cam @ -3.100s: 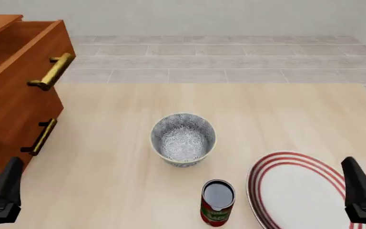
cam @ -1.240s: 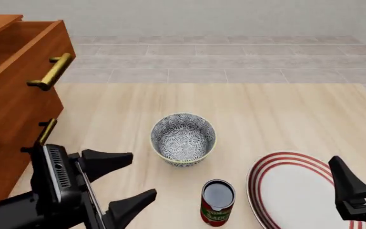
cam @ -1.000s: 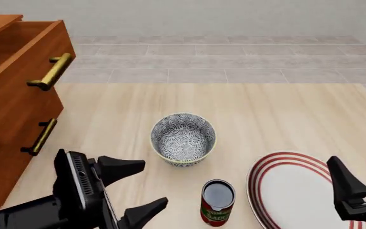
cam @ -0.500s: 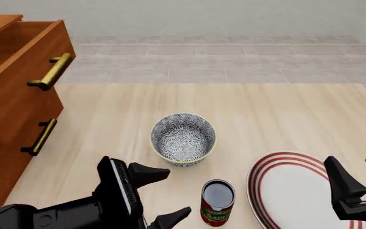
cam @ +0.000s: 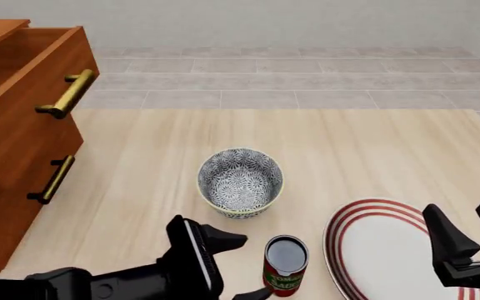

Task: Put the ketchup in the top drawer of the cabinet.

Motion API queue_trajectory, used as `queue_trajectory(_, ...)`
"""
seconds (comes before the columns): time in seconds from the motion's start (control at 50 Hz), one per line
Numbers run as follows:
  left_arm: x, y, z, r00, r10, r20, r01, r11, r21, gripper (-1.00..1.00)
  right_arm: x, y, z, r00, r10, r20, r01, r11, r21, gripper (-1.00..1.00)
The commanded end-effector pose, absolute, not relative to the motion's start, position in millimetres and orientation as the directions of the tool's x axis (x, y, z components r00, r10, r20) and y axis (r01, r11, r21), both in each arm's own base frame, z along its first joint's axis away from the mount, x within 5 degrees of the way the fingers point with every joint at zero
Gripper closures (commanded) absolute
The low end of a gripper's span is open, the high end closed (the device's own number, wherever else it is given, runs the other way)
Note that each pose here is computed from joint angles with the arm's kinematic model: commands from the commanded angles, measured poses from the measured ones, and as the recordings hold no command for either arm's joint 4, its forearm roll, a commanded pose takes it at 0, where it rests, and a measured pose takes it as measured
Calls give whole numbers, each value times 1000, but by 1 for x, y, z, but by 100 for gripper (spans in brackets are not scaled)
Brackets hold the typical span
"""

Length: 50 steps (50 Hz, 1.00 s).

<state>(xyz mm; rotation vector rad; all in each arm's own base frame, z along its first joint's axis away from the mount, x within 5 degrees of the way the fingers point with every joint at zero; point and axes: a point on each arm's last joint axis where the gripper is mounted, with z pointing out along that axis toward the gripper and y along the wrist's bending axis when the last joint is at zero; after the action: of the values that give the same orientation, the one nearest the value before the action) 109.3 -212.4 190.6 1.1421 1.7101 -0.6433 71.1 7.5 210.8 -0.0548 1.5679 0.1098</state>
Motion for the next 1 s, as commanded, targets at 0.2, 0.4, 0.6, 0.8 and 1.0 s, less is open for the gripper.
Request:
queue_trajectory(0.2, 121, -228, 170, -111, 436, -893, 900, 425, 96, -100, 73, 8, 210, -9, 37, -999, -110, 993, 38, -100)
queue_trajectory(0.4, 130, -232, 164, -146, 428, -892, 887, 455, 73, -100, 73, 8, 210, -10, 38, -999, -111, 993, 39, -100)
queue_trajectory(0.6, 131, -240, 161, -149, 432, -890, 892, 447, 68, -100, 73, 8, 210, -11, 38, -999, -112, 993, 39, -100)
queue_trajectory(0.8, 132, -245, 155, -153, 440, -885, 894, 443, 66, -100, 73, 8, 210, -12, 39, -999, -111, 993, 40, -100)
queue_trajectory(1.0, 135, -249, 151, -157, 444, -882, 893, 445, 65, -100, 74, 8, 210, -15, 37, -999, -113, 993, 39, -100)
